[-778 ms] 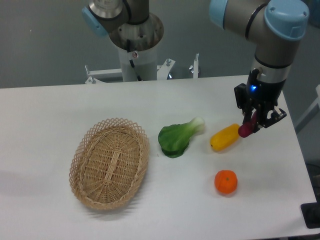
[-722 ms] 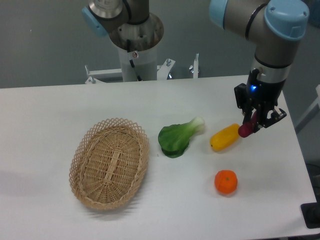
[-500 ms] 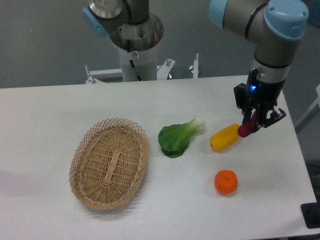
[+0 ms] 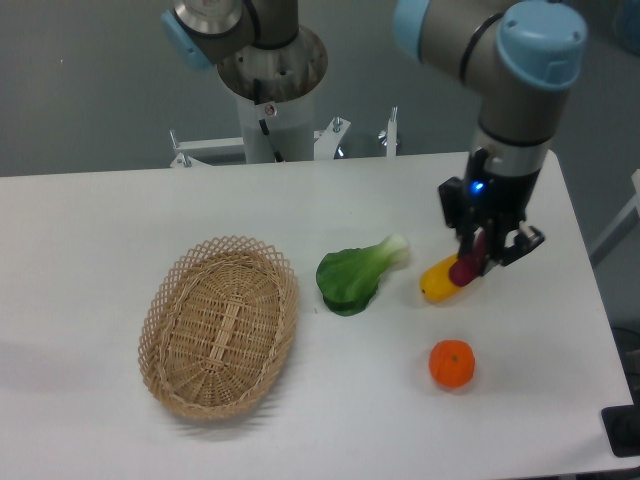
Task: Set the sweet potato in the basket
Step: 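Carry the sweet potato over the bok choy toward the wicker basket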
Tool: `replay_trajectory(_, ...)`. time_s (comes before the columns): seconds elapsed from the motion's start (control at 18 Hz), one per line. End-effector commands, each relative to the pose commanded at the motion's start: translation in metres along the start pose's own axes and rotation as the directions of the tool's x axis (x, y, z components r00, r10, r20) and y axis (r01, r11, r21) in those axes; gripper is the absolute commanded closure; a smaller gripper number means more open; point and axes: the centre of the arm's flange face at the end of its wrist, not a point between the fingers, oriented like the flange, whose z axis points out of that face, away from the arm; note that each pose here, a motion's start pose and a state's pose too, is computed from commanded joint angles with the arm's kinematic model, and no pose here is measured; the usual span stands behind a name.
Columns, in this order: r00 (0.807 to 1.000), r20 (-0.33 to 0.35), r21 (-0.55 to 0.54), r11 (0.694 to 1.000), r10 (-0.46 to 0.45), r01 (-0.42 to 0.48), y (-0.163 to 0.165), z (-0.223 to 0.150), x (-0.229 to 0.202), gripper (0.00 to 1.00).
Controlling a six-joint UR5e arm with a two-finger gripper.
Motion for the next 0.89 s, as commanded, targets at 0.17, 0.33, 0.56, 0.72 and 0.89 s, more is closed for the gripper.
replay_trajectory(0.17, 0.997, 0.022, 0.02, 0.997, -0.073, 0.072, -0.038, 0.015, 0.017, 0.62)
replay_trajectory(0.33, 0.993, 0.012, 0.034, 0.993, -0.116, 0.115, -0.069, 0.037, 0.048, 0.62)
replay_trajectory(0.56, 0.991, 0.004, 0.036, 0.991, -0.131, 0.131, -0.107, 0.065, 0.101, 0.62)
replay_trajectory(0.72, 0.997, 0.033, -0.038, 0.997, -0.066, 0.067, -0.135, 0.095, 0.156, 0.61)
replay_trajectory(0.89, 0.999, 0.05, -0.072, 0.997, -0.016, 0.02, -0.154, 0.116, 0.197, 0.61)
